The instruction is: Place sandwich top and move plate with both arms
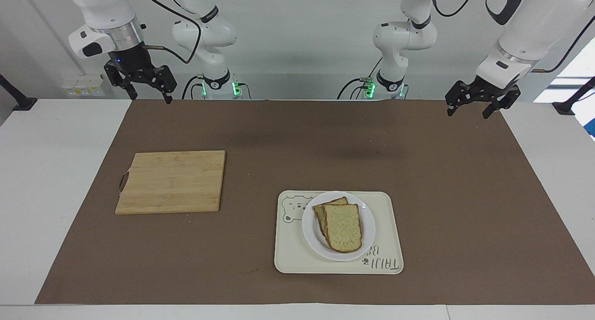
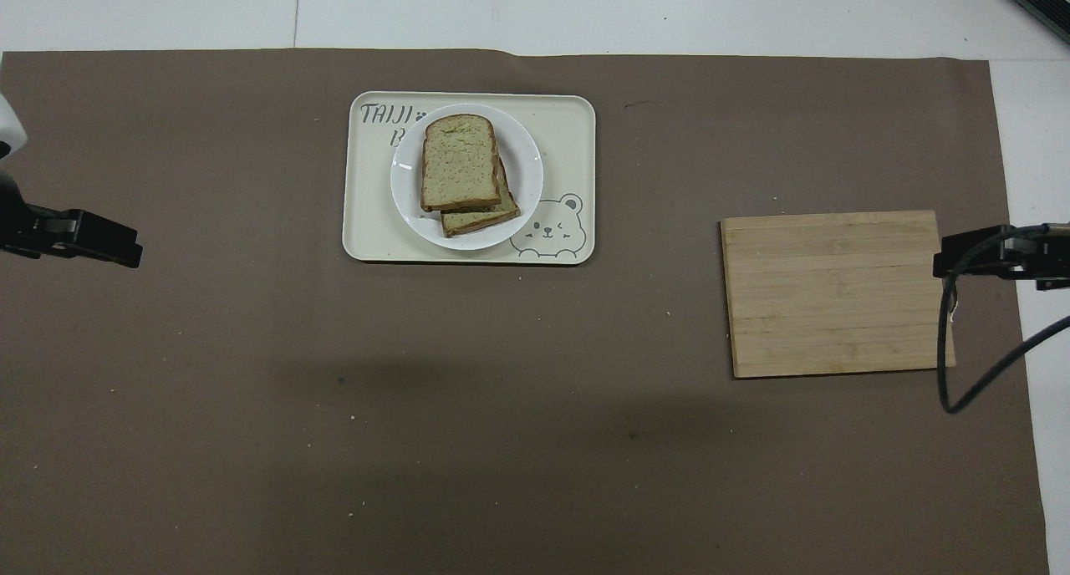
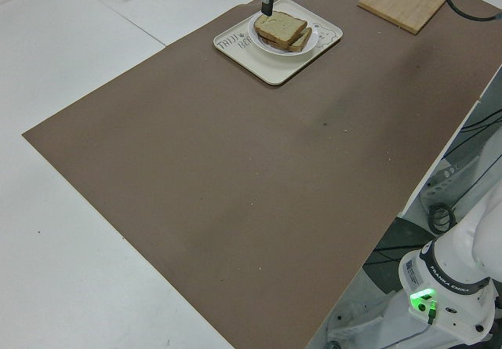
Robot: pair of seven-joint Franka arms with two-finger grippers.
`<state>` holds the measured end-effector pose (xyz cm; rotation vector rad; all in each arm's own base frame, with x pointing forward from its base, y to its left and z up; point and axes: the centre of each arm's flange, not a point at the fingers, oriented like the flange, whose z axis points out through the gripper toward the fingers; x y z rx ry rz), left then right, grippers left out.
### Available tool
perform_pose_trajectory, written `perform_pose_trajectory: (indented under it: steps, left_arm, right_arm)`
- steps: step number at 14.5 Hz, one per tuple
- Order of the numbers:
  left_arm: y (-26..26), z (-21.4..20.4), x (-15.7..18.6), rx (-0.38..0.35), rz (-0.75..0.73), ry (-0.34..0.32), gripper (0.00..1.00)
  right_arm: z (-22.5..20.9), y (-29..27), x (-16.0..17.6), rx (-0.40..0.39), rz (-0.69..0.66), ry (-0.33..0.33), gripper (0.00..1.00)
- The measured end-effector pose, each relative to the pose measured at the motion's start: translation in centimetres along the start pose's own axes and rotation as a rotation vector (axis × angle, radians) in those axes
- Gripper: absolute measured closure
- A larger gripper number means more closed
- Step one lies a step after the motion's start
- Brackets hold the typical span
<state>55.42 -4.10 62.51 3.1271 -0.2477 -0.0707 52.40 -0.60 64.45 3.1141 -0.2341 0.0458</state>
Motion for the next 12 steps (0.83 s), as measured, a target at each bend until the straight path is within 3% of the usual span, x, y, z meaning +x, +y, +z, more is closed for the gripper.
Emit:
perform_pose_trajectory:
  steps: [12]
  left_arm:
    - [0.01, -0.25, 0.00, 0.001, 0.001, 0.005, 0.00]
  right_arm:
    - [0.00, 0.00, 0.00, 0.000, 0.000, 0.000, 0.00]
